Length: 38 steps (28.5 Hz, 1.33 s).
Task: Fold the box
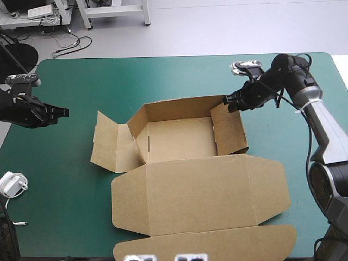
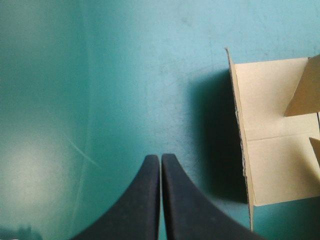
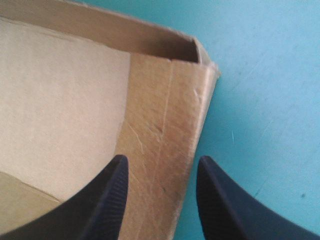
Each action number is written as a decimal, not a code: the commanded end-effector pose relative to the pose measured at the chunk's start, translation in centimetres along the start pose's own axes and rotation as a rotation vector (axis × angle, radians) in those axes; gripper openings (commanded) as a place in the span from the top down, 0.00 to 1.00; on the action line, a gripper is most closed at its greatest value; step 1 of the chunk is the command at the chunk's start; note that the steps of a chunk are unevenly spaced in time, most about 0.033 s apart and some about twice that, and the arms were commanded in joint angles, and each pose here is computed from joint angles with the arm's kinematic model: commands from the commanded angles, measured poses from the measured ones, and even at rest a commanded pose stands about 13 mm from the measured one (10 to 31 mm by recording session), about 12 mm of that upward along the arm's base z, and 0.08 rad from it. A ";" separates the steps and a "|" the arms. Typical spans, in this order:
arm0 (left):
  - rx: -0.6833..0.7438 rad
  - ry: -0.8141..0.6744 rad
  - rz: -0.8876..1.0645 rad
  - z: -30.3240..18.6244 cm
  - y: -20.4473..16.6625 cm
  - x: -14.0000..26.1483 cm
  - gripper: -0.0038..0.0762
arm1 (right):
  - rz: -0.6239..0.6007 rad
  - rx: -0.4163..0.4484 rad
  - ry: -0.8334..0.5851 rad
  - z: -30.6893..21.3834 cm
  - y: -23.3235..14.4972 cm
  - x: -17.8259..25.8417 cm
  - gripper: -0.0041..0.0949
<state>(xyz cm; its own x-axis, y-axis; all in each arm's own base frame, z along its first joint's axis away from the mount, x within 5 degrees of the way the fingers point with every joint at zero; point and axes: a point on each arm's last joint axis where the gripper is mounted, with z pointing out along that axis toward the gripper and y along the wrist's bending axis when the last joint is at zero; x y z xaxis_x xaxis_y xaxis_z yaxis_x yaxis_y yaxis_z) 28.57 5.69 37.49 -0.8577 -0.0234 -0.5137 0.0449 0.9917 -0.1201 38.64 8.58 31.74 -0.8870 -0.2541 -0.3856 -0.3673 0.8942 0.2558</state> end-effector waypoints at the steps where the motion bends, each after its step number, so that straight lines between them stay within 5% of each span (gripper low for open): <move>1: 0.010 -0.093 0.010 -1.7 -0.6 -0.5 0.95 | 0.006 0.012 -0.148 -6.1 1.9 -1.3 0.54; 6: 0.021 -0.088 0.002 -1.7 -0.7 -0.5 0.95 | 0.045 0.152 -0.279 -12.0 2.8 -0.2 0.61; 10: 0.063 -0.074 -0.013 -1.7 -1.1 -0.4 0.95 | 0.042 0.160 -0.264 -12.7 3.2 1.7 0.61; 18: 0.207 -0.042 -0.052 -1.9 -2.4 -0.1 0.95 | 0.040 0.093 -0.098 -5.9 1.6 3.2 0.61; 31: 0.231 -0.020 -0.063 -1.9 -2.6 0.1 0.95 | -0.002 -0.034 0.039 2.4 -0.4 2.0 0.61; 33: 0.231 -0.020 -0.063 -1.9 -2.6 0.1 0.95 | 0.022 -0.065 0.044 3.3 -0.5 1.9 0.67; 37: 0.229 -0.020 -0.067 -1.6 -2.5 -0.1 0.95 | 0.040 -0.090 0.061 4.5 -0.7 1.8 0.97; 38: 0.227 -0.023 -0.068 -1.6 -2.4 -0.1 0.95 | 0.043 -0.092 0.058 4.5 -0.7 1.8 0.97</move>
<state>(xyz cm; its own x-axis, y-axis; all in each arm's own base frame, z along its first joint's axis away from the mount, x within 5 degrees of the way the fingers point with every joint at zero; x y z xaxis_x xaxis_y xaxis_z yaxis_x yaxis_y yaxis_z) 28.50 4.12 37.79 -0.8626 -0.0863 -0.4984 0.0809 0.9491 -0.3044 38.67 8.85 24.75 -0.9329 -0.2631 -0.2459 -0.3345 0.8859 0.3214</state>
